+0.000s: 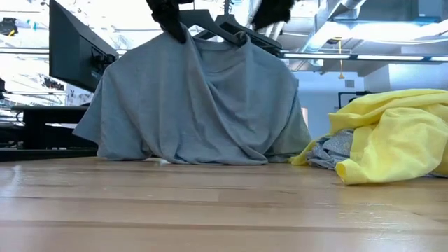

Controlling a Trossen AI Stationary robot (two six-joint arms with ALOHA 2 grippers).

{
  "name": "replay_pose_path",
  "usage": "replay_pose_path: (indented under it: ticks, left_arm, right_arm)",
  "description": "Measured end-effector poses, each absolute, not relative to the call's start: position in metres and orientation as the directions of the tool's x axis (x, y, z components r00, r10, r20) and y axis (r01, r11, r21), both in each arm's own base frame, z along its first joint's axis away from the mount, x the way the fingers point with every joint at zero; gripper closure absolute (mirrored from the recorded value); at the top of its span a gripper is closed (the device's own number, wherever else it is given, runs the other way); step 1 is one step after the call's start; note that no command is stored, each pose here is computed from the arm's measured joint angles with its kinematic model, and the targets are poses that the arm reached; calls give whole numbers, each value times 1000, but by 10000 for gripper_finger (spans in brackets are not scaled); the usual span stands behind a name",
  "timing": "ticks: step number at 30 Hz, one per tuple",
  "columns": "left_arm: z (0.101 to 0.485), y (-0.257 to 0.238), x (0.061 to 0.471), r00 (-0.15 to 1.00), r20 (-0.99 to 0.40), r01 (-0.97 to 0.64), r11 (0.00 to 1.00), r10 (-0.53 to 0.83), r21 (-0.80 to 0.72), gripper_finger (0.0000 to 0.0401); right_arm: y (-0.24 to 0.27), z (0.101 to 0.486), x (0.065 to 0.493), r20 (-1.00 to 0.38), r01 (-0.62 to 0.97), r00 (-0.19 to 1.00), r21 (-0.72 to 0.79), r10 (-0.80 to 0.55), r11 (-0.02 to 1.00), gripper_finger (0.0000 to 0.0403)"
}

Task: Hang clothes
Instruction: Hang the gray shirt on the black hanger

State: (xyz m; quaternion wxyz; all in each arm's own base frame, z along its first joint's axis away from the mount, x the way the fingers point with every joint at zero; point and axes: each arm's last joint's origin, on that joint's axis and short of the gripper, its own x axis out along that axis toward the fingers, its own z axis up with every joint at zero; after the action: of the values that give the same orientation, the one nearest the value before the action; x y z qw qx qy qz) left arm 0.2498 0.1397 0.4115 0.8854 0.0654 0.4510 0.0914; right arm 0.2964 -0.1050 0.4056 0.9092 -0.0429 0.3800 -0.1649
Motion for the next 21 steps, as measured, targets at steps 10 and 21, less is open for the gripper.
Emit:
replay_pose_path:
  ticks: [10, 21]
  left_arm:
    - [411, 139, 250, 578, -789, -93, 978, 207, 188, 373]
    - [410, 136, 249, 575, -800, -62, 984, 174, 169, 373]
  right_arm:
    - [-130, 392, 286, -770, 176, 601, -137, -216, 975, 215]
    - [-137, 371, 323, -745, 21, 657, -139, -118, 990, 320]
